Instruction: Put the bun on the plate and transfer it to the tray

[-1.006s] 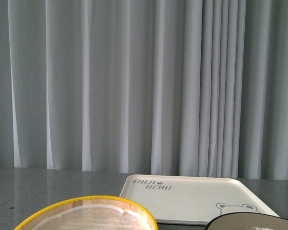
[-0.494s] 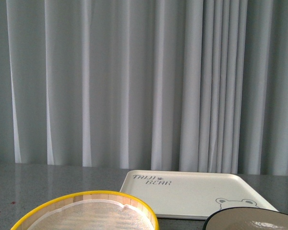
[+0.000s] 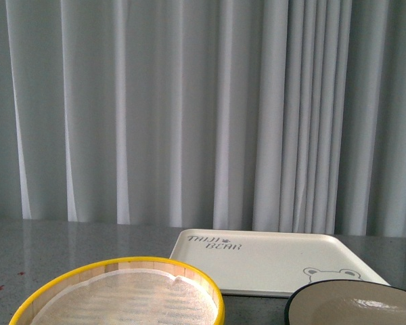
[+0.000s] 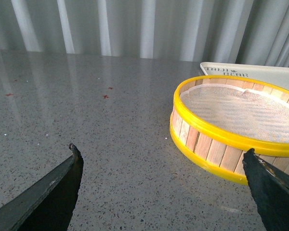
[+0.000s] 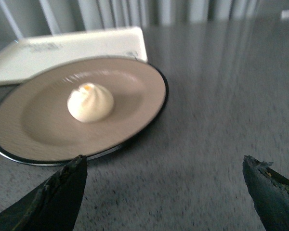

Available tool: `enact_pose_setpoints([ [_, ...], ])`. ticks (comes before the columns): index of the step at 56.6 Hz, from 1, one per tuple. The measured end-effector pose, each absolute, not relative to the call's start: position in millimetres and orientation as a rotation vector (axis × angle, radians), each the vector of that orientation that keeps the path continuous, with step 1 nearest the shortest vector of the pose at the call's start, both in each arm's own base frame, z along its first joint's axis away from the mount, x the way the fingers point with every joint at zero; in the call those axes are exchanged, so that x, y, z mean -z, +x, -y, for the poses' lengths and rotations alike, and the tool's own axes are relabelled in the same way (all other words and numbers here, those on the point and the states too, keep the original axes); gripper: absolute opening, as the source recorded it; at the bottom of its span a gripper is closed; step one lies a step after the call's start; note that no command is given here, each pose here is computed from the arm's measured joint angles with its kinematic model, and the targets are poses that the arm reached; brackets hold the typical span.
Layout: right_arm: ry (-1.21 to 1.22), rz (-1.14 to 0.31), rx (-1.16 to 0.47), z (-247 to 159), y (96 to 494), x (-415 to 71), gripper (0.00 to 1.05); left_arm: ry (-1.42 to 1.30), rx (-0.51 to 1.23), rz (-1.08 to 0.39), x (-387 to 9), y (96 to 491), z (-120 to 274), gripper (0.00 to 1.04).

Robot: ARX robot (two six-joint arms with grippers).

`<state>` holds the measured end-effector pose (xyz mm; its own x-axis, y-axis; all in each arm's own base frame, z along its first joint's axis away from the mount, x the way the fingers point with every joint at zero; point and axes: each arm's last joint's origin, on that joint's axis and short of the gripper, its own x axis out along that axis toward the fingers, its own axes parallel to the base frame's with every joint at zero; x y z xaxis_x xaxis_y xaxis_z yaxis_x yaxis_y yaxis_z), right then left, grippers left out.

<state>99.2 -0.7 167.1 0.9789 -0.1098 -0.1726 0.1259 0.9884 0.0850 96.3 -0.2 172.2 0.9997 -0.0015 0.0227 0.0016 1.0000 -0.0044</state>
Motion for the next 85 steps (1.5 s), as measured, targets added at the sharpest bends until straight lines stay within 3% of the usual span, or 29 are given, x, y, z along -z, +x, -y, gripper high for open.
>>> enact_pose_setpoints([
  [6,0.090,-0.248,0.086,-1,107,-179,0.96,-0.004,0.002,0.023,-172,96,0,0.98],
  [12,-0.063,-0.292,-0.047,-5,111,-192,0.96,-0.004,0.002,0.023,-172,96,0,0.98],
  [26,-0.850,-0.371,-0.287,-5,125,-195,0.96,-0.004,0.002,0.023,-172,96,0,0.98],
  [43,-1.349,-0.218,-0.464,-17,151,-182,0.96,-0.004,0.002,0.023,-172,96,0,0.98],
  [57,-1.507,-0.113,-0.551,-36,179,-158,0.96,-0.004,0.002,0.023,-172,96,0,0.98],
  [85,-1.549,-0.071,-0.546,-43,203,-151,0.96,-0.004,0.002,0.023,-172,96,0,0.98],
])
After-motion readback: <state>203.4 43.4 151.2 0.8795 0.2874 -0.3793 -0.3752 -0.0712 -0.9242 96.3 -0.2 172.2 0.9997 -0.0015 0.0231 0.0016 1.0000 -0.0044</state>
